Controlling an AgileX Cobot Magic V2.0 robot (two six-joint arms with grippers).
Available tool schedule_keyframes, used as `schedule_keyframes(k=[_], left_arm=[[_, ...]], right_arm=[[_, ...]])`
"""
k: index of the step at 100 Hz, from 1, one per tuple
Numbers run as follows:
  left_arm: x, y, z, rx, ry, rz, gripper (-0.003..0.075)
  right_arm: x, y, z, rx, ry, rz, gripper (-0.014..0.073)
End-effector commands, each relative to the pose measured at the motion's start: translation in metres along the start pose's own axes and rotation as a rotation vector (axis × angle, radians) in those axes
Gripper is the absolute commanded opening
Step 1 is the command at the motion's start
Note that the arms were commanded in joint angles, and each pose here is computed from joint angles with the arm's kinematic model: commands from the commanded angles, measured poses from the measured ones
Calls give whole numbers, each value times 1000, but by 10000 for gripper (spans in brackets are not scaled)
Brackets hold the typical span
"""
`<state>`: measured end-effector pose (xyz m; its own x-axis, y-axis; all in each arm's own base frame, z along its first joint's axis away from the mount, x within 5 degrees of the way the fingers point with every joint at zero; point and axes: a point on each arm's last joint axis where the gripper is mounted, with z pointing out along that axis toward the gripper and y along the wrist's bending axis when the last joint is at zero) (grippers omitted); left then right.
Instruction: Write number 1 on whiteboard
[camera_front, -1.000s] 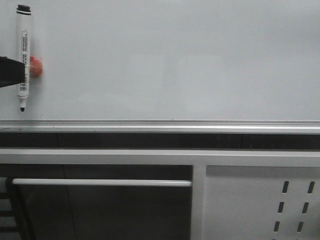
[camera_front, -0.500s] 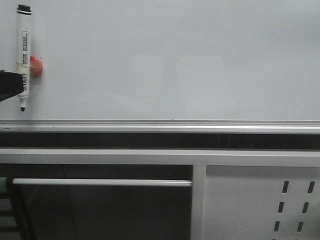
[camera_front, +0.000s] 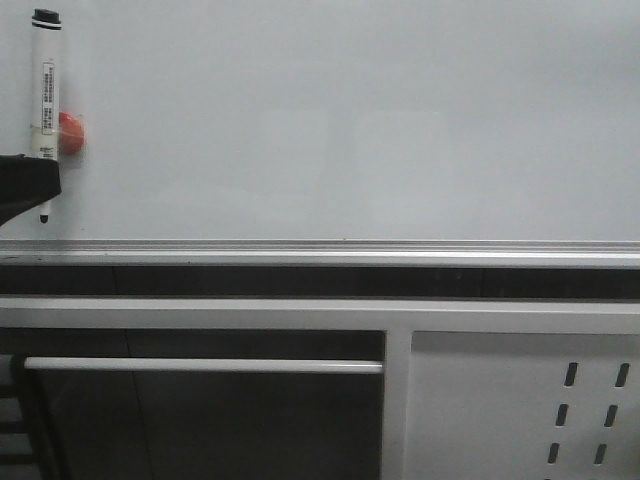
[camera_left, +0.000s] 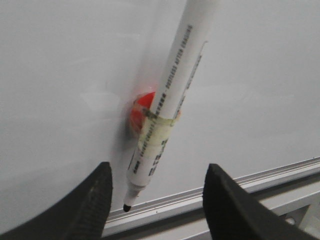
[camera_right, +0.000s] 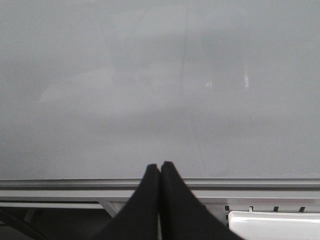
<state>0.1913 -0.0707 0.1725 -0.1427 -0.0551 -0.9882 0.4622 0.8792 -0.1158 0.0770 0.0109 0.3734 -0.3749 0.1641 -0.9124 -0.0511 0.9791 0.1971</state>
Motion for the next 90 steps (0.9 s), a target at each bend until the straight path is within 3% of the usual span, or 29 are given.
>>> schedule_keyframes(k=[1, 90], left_arm=[[-14, 1, 2, 1, -142, -9, 366], [-16, 5, 15, 8, -214, -20, 366]], right_arm=[[-14, 1, -1, -2, -90, -9, -71], [-14, 1, -1, -1, -95, -11, -71]])
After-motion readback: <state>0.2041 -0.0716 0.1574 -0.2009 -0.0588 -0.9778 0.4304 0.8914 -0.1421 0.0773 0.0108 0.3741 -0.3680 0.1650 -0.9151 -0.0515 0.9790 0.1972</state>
